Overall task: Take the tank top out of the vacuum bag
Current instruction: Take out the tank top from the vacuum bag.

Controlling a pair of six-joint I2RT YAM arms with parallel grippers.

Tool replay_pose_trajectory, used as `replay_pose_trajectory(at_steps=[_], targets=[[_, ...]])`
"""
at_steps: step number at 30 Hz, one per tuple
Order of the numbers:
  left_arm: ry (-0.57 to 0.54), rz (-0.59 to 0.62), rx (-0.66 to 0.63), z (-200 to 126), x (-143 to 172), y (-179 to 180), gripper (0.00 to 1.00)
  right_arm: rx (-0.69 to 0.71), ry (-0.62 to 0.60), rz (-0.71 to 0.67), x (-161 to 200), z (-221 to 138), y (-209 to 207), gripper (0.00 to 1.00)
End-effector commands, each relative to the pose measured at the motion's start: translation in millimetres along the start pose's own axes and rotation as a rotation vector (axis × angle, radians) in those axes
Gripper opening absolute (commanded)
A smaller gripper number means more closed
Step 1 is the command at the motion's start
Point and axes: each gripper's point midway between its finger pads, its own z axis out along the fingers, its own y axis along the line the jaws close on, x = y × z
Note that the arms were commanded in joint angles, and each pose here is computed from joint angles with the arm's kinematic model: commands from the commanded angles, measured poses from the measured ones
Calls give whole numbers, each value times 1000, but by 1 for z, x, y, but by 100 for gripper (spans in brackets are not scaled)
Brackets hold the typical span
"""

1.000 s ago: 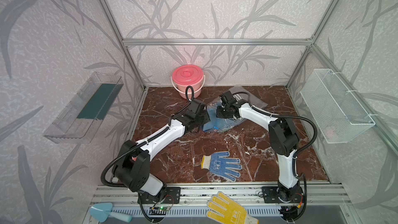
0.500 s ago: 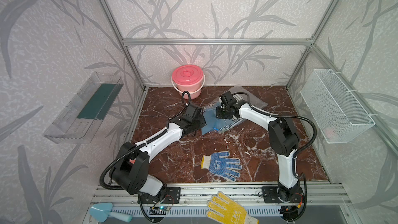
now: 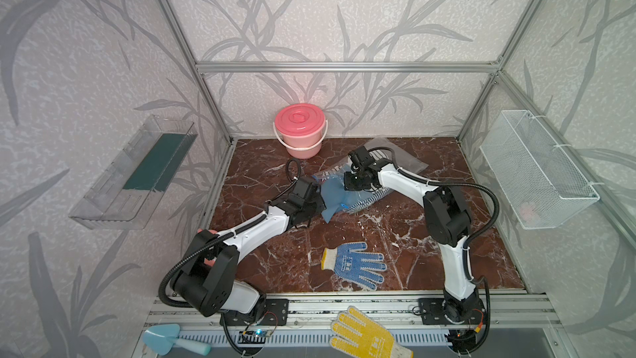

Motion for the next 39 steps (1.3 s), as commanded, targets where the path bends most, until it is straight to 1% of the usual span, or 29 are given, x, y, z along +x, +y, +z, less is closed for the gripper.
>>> replay_pose_trajectory(at_steps=[1, 9, 15, 22, 25, 31, 35, 39], targets=[[7, -24, -25, 9, 4, 11, 0, 43, 14, -30, 1, 8, -8, 0], [69, -78, -46, 36, 18, 18, 0, 79, 31, -58, 8, 10, -16, 0], [58, -99, -69, 45, 15, 22, 0, 106, 40, -73, 12, 5, -23, 0], [27, -118, -127, 44, -5, 48, 0, 197, 23, -98, 14, 2, -42, 0], [11, -111, -168, 39, -13, 61, 0, 233, 13, -101, 13, 1, -48, 0], [-62, -47, -250, 19, -33, 72, 0, 226, 2, -95, 8, -4, -45, 0], [-85, -53, -284, 14, -44, 83, 0, 226, -12, -84, 5, -5, -44, 0], [-78, -65, -303, 15, -48, 92, 0, 235, -25, -75, 1, -5, -46, 0]])
